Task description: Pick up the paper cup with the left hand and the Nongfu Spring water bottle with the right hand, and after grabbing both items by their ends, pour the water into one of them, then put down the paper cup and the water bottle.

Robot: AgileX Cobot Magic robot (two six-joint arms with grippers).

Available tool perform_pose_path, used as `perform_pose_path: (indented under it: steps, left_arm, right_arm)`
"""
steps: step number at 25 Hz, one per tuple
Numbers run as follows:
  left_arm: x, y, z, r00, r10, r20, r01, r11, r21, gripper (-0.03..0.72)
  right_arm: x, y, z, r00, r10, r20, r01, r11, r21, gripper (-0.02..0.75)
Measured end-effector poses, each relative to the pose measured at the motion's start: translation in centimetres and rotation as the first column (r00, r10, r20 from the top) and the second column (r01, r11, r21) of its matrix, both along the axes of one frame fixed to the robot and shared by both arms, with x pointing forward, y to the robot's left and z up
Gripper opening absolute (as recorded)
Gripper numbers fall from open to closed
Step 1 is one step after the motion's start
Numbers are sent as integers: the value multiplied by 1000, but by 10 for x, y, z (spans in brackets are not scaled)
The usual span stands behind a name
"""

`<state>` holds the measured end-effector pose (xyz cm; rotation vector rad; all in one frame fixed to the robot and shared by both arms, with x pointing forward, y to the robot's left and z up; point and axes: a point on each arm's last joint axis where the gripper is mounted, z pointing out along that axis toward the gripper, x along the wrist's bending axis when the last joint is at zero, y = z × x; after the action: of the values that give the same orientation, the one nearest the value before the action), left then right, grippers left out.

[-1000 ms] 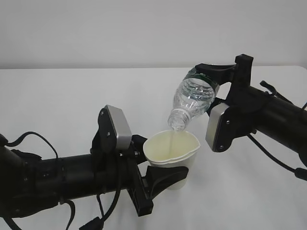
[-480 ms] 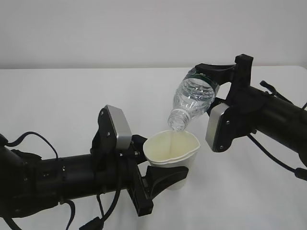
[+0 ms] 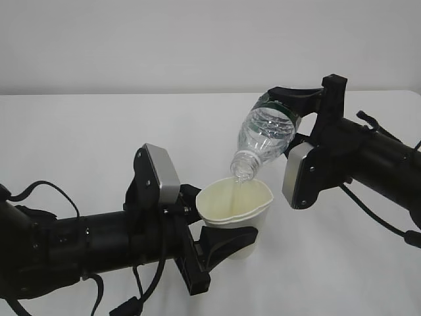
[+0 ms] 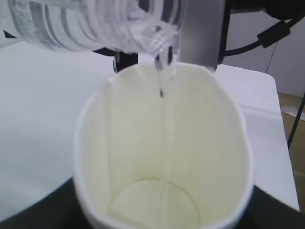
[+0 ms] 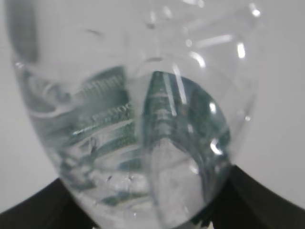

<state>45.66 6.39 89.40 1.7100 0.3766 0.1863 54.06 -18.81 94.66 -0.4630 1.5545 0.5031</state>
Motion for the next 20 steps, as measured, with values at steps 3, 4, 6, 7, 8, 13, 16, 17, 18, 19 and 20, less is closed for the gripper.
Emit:
perform_pose_path:
  steps: [3, 4, 6, 7, 8, 13, 16, 17, 18, 19, 20]
  left_arm:
    - [0, 0, 0, 1000, 0, 0, 0, 1000, 0, 426]
    - [0, 0, 0, 1000, 0, 0, 0, 1000, 0, 426]
    - [0, 0, 0, 1000, 0, 0, 0, 1000, 0, 426]
    - [0, 0, 0, 1000, 0, 0, 0, 1000, 0, 426]
    - [0, 0, 0, 1000, 0, 0, 0, 1000, 0, 426]
    - [0, 0, 0, 1000, 1, 0, -1, 1000, 0, 426]
    - [0, 0, 0, 1000, 1, 0, -1, 1000, 0, 425]
    - [0, 0, 0, 1000, 1, 0, -1, 1000, 0, 425]
    - [0, 0, 0, 1000, 1, 0, -1, 1000, 0, 425]
    - [0, 0, 0, 1000, 1, 0, -1, 1000, 0, 425]
    - [0, 0, 0, 1000, 1, 0, -1, 1000, 0, 425]
  right_arm:
    - [0, 0, 0, 1000, 0, 0, 0, 1000, 0, 479]
    - [0, 0, 0, 1000, 0, 0, 0, 1000, 0, 479]
    - [0, 0, 0, 1000, -1, 1, 1, 1000, -1, 479]
    - [0, 0, 0, 1000, -1, 1, 1, 1000, -1, 479]
    - [0, 0, 0, 1000, -1, 1, 1, 1000, -1, 479]
    - [0, 0, 0, 1000, 0, 3, 0, 1000, 0, 479]
    - [0, 0, 0, 1000, 0, 3, 0, 1000, 0, 479]
    - [0, 0, 0, 1000, 0, 3, 0, 1000, 0, 479]
    - [0, 0, 0, 1000, 0, 3, 0, 1000, 0, 479]
    - [0, 0, 0, 1000, 0, 3, 0, 1000, 0, 479]
    - [0, 0, 0, 1000, 0, 3, 0, 1000, 0, 479]
